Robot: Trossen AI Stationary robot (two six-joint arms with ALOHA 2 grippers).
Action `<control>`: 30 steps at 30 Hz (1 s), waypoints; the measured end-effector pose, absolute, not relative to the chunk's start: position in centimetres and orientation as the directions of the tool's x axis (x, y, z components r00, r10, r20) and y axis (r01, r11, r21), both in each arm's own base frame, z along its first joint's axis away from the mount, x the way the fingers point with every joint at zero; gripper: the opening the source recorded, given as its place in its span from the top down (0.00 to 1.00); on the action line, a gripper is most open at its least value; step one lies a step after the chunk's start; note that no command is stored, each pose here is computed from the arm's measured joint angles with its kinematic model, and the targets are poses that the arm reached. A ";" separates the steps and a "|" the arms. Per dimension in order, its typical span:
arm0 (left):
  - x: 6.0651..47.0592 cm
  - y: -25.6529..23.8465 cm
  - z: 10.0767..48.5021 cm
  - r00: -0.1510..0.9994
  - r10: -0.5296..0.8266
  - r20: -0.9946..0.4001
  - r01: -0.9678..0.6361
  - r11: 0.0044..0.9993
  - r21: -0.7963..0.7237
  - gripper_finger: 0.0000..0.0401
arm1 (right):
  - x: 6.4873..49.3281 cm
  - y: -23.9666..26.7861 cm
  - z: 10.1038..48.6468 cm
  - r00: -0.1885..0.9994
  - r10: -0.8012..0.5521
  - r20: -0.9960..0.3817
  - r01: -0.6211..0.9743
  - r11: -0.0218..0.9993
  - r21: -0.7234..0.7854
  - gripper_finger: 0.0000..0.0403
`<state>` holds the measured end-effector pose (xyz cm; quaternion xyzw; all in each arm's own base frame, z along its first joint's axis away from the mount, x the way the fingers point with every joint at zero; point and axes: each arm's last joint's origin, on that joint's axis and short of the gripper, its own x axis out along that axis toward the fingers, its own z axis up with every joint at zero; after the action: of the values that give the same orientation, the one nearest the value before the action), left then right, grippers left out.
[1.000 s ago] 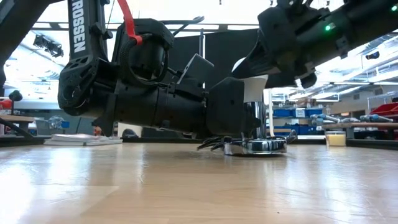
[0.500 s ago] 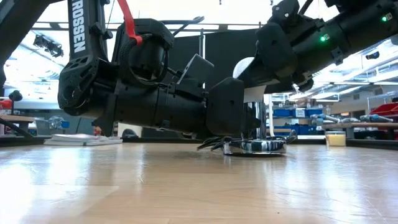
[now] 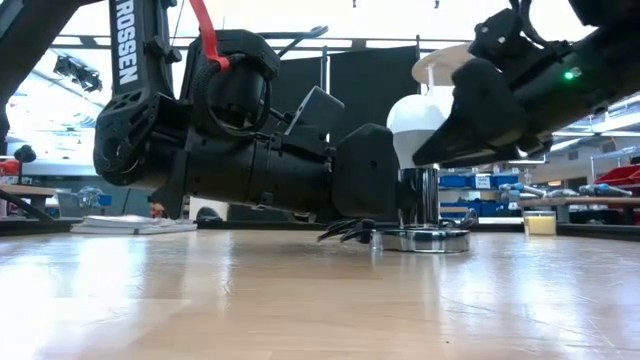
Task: Screw lightbulb
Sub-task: Insert the lightbulb into the lamp
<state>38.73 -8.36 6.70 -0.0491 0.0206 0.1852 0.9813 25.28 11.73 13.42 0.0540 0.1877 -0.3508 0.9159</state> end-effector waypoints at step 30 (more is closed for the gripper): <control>39.5 -5.9 6.4 0.975 0.205 -0.090 -0.201 0.978 0.049 0.39 | 25.2 13.4 13.5 0.759 -0.457 -0.463 0.527 0.849 0.027 0.14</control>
<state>39.46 -5.92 6.43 0.0196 0.0475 0.1022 0.9934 25.22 13.42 13.50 0.0782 0.2259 -0.2631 0.9347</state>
